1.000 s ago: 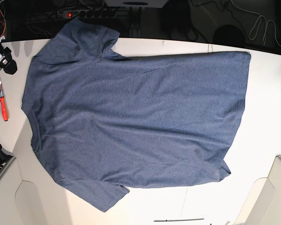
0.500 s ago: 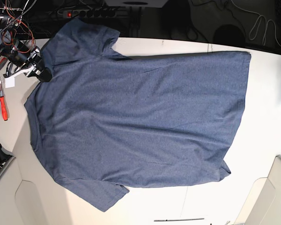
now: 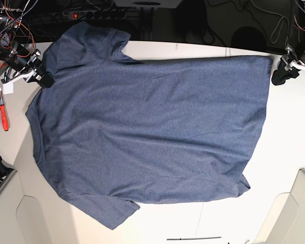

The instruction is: Layout the t-shirt on the table in an organized manner, then fold the t-shirt properly

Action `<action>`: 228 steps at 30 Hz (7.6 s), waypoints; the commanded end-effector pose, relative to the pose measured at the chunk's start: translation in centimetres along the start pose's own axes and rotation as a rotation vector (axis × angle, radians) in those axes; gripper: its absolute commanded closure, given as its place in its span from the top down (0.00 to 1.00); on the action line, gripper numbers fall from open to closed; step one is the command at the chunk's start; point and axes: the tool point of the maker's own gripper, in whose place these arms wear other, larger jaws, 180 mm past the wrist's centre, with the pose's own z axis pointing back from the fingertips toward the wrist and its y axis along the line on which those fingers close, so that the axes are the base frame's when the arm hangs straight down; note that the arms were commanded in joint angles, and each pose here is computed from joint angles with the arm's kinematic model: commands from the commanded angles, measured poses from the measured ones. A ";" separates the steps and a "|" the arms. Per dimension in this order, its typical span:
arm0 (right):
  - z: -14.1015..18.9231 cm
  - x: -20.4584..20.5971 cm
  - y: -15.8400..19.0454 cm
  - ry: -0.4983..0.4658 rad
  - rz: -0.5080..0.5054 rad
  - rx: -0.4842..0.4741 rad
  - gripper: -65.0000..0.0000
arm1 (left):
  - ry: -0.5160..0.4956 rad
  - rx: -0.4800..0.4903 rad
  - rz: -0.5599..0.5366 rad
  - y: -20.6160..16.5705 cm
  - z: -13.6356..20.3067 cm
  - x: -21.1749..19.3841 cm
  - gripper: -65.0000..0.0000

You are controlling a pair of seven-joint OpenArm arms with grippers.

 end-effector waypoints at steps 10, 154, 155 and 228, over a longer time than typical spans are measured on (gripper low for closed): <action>0.6 -0.1 -0.8 0.027 0.001 -0.037 0.00 | 0.084 -0.047 0.028 -1.8 -1.4 -4.4 0.51; -8.2 15.8 19.5 -0.274 0.778 -0.289 0.00 | -0.124 -0.229 -0.497 -14.1 -4.6 12.6 0.00; -8.3 15.2 18.9 -0.261 0.775 -0.294 0.00 | -0.089 -0.229 -0.535 -14.7 -5.5 11.9 0.00; -3.4 22.1 11.6 -0.201 0.579 -0.252 0.44 | -0.276 -0.111 -0.558 -11.8 5.2 11.9 0.20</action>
